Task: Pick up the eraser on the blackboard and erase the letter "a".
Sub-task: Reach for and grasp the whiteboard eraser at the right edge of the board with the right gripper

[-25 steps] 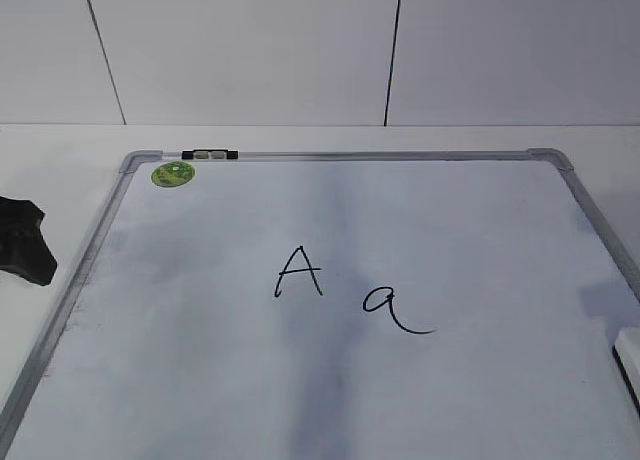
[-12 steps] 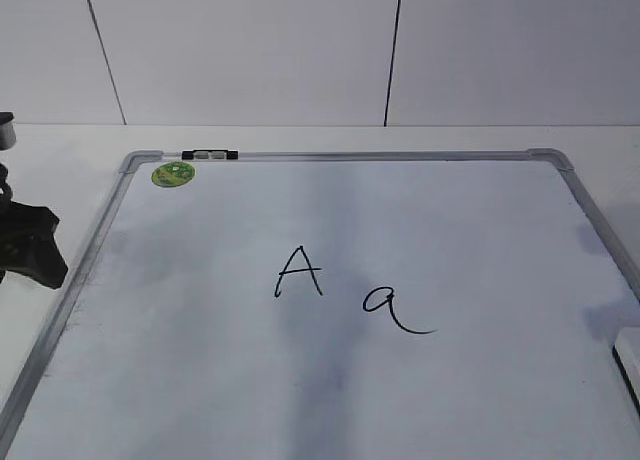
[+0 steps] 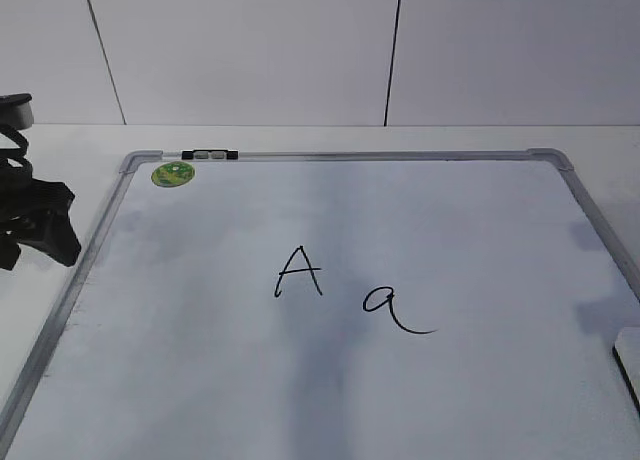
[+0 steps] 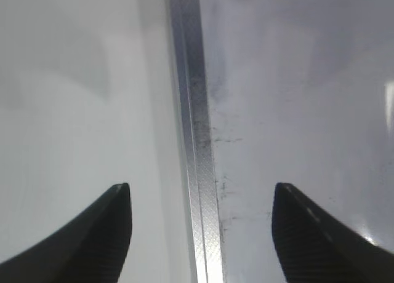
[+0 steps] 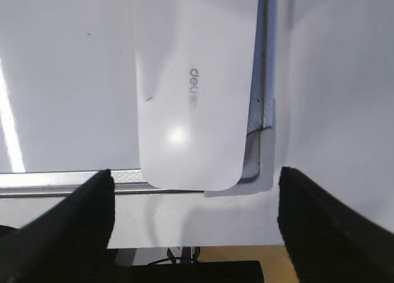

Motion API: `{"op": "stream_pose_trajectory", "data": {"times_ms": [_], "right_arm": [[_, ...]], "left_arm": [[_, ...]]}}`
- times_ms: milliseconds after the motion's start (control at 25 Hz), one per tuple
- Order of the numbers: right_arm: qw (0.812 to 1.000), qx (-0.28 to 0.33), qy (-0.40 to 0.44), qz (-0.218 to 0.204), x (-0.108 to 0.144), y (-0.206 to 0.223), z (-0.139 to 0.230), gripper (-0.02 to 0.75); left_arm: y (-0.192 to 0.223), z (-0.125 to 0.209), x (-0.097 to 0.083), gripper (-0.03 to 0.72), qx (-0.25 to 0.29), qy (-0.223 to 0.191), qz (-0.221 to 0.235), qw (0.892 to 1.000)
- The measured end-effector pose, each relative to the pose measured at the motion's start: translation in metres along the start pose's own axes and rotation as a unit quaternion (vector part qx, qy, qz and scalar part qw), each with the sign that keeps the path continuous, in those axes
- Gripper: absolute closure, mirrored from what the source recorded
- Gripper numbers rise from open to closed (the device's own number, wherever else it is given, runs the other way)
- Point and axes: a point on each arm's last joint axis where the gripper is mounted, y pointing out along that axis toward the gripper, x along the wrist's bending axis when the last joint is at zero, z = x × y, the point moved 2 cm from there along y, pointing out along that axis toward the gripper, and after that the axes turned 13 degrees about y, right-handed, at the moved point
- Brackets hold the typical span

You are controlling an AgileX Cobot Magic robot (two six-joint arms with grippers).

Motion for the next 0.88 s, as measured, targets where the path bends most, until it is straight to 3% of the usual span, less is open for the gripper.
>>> {"op": "stream_pose_trajectory", "data": {"times_ms": [280,880], "right_arm": [[1.0,0.001,0.002,-0.006,0.004,0.01,-0.009,0.106],[1.0,0.011,-0.008,-0.008,0.009,0.034,-0.027,0.106]], "left_arm": [[0.015,0.001,0.002,0.157,0.024,-0.004,0.004,1.0],[0.015,-0.001,0.003,0.157,0.015,-0.004,0.001,1.0]]}}
